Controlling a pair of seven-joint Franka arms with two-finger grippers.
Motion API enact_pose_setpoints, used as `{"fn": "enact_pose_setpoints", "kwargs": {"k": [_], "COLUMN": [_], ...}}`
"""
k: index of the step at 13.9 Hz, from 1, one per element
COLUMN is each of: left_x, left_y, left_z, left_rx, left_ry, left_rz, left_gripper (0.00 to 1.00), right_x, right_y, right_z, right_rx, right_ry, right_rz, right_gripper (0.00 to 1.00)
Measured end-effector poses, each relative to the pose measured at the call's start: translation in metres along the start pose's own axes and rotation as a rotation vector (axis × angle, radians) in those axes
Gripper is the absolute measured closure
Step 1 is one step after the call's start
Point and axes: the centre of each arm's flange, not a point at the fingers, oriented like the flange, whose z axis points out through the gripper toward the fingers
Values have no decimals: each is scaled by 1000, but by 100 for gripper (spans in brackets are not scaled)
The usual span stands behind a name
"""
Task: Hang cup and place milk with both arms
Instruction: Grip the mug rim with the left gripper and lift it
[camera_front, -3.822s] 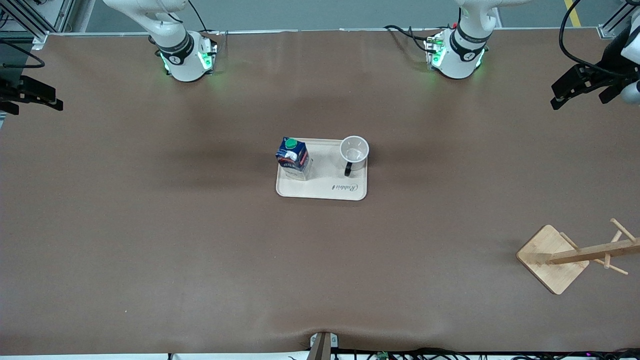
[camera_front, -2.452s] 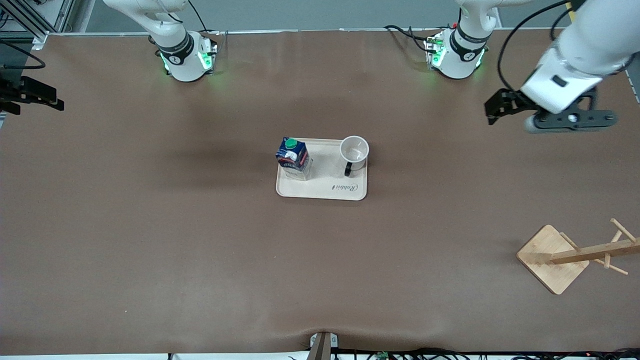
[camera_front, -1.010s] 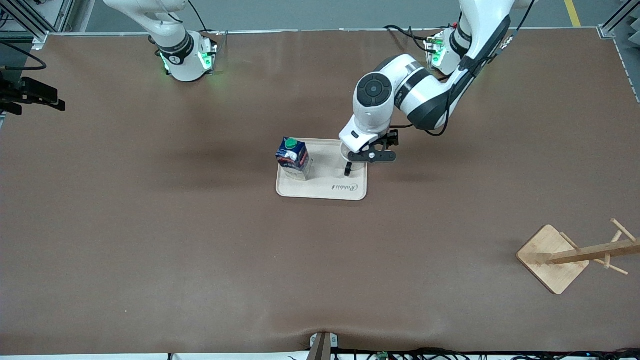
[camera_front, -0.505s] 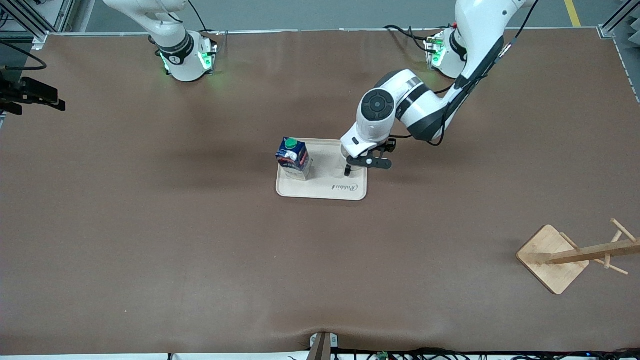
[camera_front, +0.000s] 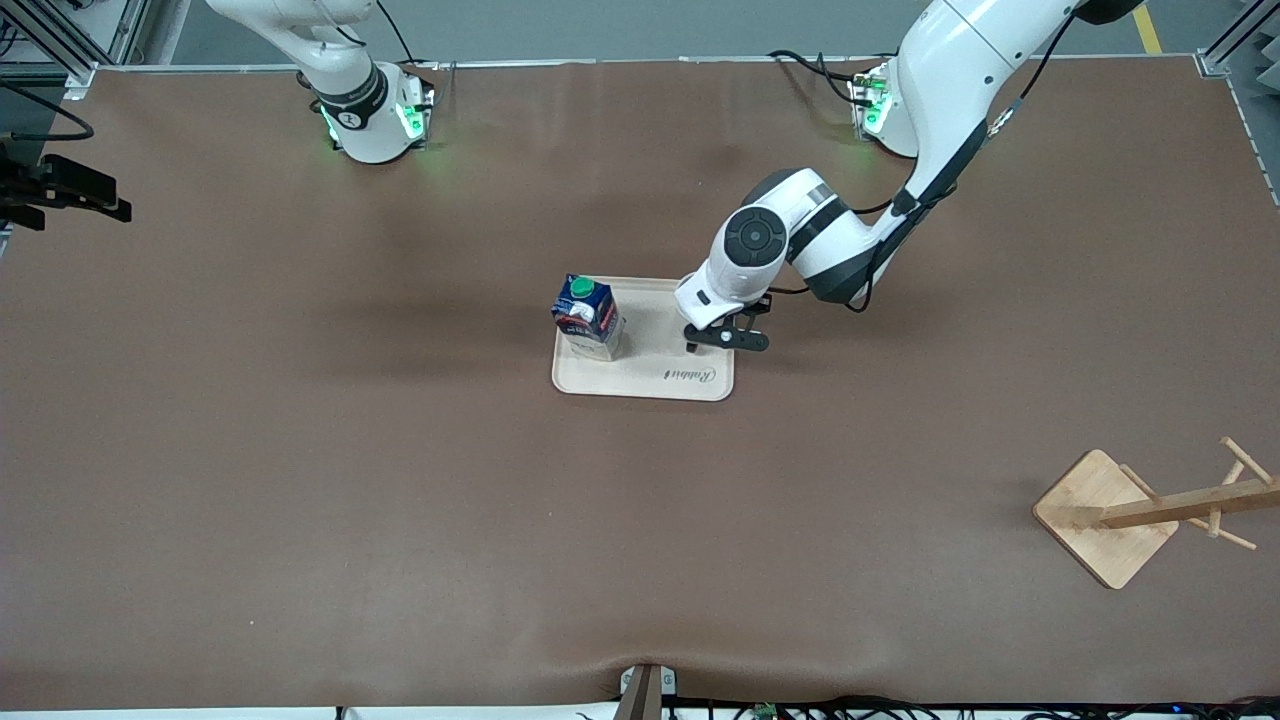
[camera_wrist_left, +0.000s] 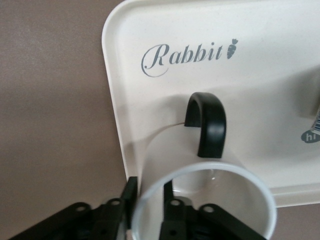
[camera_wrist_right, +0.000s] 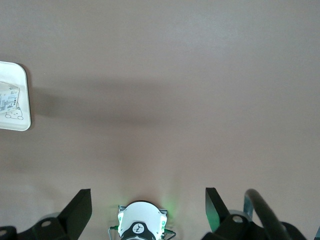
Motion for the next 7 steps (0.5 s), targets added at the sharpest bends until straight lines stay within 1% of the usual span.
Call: {"fn": "enact_pose_setpoints", "kwargs": {"k": [1,2,4,6,7], "left_x": [1,3,11,26,33], "left_y": [0,0,-3,-11,-17], "left_z": [-1,-3,-14,-41,-60], "left_rx": [-2,-4,-14,-17,-6], "left_ry": [3,8,27,61,71], "left_rz": [-1,-2,-13,-32,-41], "left_gripper": [89,94,94,94,94], "right_x": [0,0,1,2,2], "right_y": [0,0,0,0,0], "right_z": [0,0,1,2,3], "right_rx": [0,0,0,1,1], "right_ry": [0,-1,-3,-5,-6], "right_rz": [0,0,0,0,0], "right_gripper": [0,0,0,0,0]}}
